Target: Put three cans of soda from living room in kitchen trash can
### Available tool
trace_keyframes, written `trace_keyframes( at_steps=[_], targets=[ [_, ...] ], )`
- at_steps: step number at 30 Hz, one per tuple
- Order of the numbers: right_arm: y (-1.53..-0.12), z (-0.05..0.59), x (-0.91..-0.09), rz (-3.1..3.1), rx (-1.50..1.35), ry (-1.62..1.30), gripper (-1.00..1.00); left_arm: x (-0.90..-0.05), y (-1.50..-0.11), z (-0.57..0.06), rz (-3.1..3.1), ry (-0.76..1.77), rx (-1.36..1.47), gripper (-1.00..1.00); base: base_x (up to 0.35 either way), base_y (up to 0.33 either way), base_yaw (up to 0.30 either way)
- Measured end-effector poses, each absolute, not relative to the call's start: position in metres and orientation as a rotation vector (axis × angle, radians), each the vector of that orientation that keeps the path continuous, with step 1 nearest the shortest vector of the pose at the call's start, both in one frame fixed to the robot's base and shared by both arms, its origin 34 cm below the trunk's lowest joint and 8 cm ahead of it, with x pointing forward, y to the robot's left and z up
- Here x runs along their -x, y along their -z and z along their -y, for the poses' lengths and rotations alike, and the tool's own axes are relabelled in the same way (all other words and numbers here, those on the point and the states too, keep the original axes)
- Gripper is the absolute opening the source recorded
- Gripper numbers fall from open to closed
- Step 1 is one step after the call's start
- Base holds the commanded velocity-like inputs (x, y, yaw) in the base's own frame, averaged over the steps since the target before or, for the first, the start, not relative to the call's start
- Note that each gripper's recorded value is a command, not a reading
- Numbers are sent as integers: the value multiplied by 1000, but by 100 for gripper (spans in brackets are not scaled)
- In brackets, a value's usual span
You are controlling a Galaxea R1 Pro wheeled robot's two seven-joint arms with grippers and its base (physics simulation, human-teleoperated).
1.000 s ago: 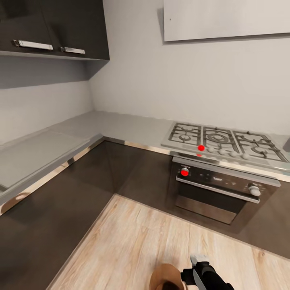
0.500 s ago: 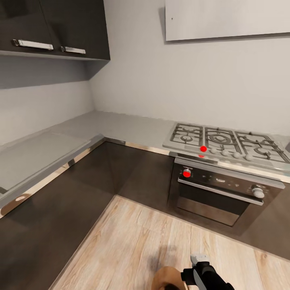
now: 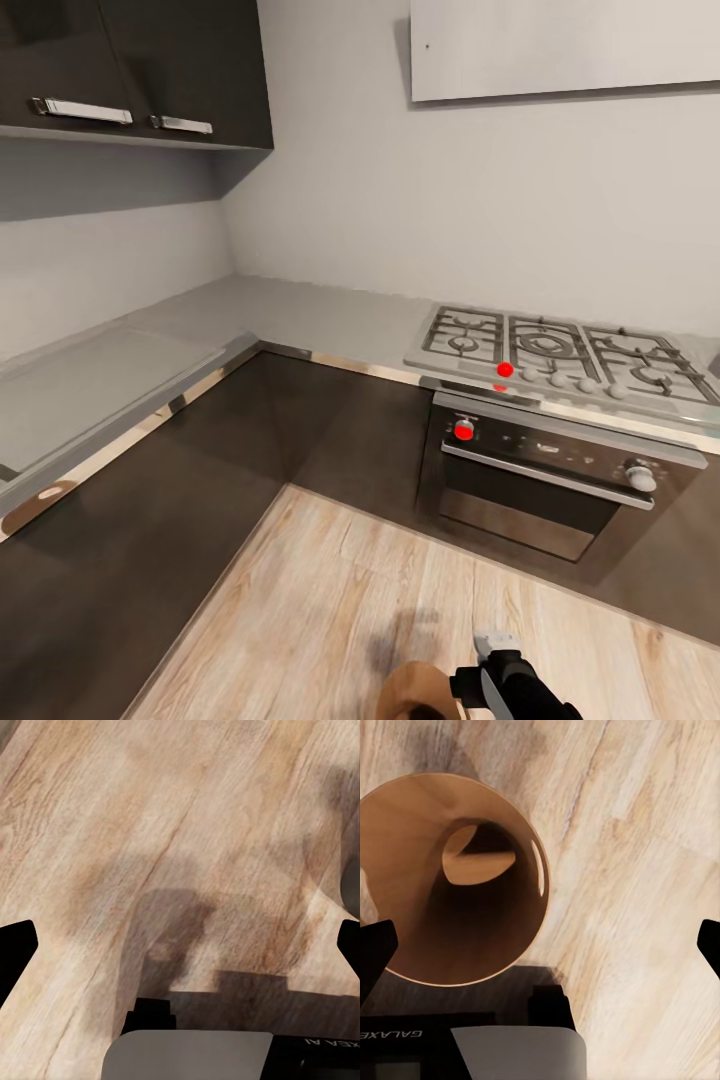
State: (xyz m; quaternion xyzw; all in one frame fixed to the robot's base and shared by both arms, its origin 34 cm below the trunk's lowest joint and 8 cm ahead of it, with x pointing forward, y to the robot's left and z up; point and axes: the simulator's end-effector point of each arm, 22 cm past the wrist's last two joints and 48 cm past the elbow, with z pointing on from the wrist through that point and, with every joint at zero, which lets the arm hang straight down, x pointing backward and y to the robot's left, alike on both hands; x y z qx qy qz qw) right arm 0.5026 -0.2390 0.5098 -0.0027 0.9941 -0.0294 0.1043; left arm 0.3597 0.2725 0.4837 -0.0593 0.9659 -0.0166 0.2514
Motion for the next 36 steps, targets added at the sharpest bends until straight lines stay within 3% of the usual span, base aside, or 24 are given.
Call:
trace_keyframes(
  at_steps=[36],
  targets=[
    [-510, 238, -502, -2932, 1, 83, 100, -360, -484, -272, -2628, 46, 161, 100, 0, 0, 0]
  ],
)
